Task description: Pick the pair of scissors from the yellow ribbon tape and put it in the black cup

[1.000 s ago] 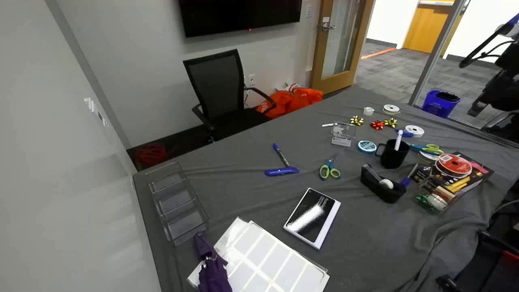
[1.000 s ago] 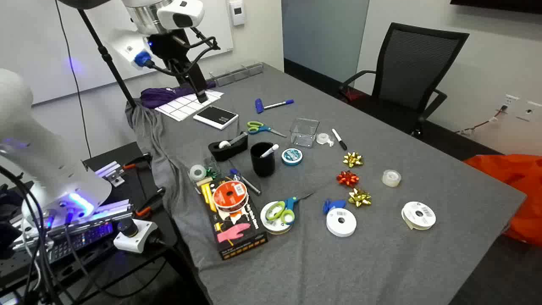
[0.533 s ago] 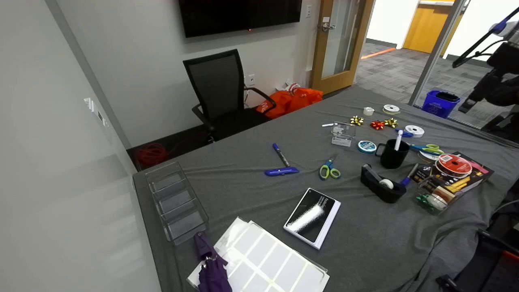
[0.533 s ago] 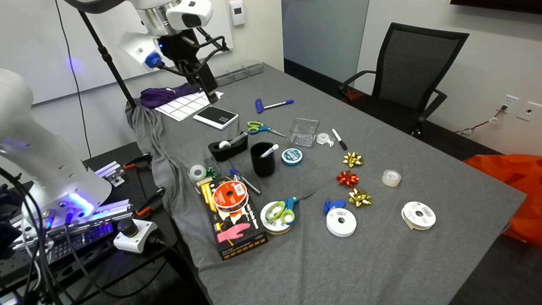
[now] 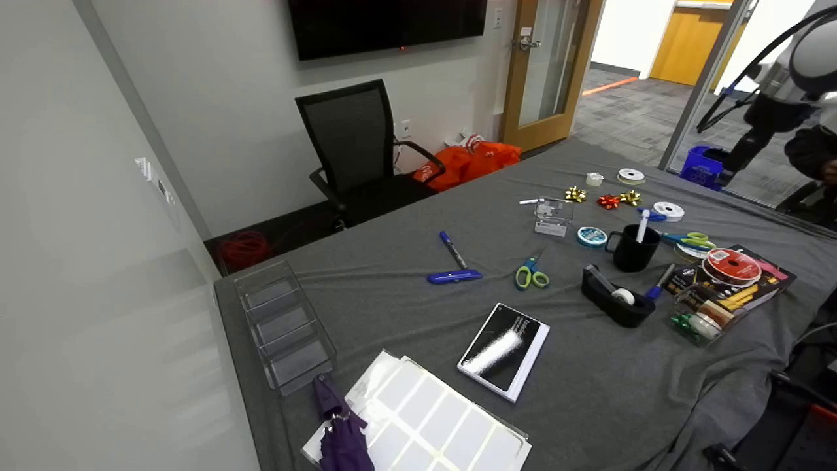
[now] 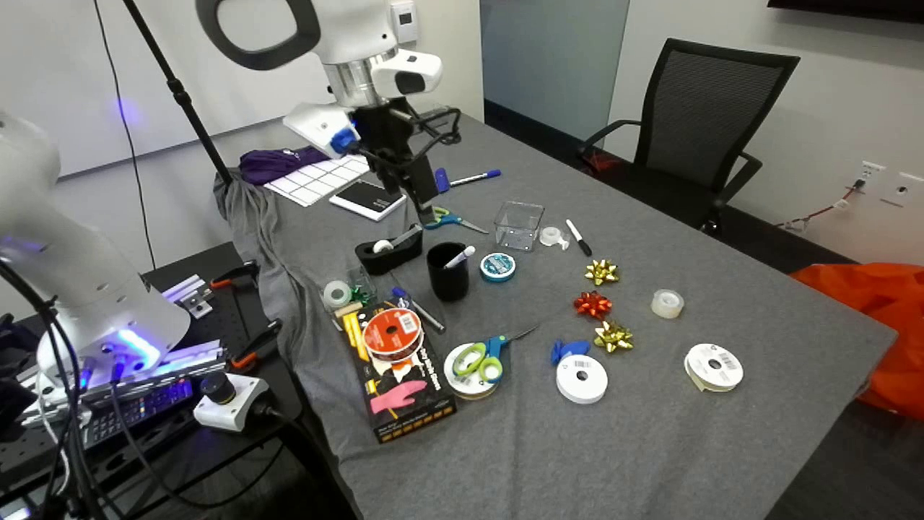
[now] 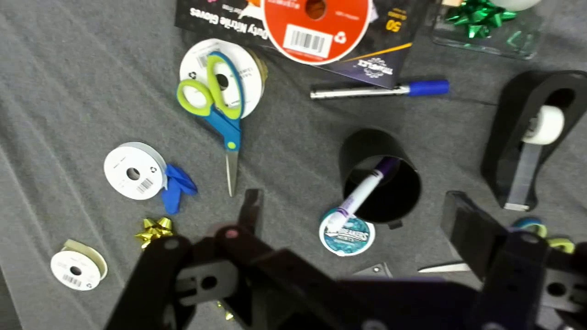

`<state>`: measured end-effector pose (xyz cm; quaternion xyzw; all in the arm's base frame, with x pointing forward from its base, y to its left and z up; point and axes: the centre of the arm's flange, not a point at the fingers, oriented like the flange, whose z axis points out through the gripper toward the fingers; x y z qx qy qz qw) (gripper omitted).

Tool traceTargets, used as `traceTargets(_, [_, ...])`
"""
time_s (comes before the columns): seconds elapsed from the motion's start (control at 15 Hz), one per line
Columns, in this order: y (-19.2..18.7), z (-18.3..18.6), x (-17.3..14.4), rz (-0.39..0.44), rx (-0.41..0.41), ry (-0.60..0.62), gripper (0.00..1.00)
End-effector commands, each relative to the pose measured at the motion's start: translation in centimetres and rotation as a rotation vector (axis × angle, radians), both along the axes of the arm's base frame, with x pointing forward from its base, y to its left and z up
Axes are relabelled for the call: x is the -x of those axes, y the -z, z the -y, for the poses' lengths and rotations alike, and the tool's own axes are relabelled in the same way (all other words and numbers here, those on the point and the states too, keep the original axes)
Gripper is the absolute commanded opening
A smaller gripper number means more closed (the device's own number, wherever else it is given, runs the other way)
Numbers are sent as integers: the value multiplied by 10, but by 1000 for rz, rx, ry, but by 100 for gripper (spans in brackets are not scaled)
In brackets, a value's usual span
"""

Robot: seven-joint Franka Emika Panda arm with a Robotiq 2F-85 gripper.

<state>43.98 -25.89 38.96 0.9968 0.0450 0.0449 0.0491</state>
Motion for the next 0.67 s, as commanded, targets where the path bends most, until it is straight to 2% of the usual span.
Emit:
traceTargets(0.0, [29, 54, -39, -28, 38, -55, 100])
traceTargets(0.13, [48, 59, -38, 8, -14, -128, 100])
traceTargets(0.2, [34, 38, -23, -11, 4, -65, 100])
traceTargets(0.33, [47, 46, -28, -7, -8, -97, 100])
traceTargets(0.6, [47, 46, -32, -5, -5, -105, 100])
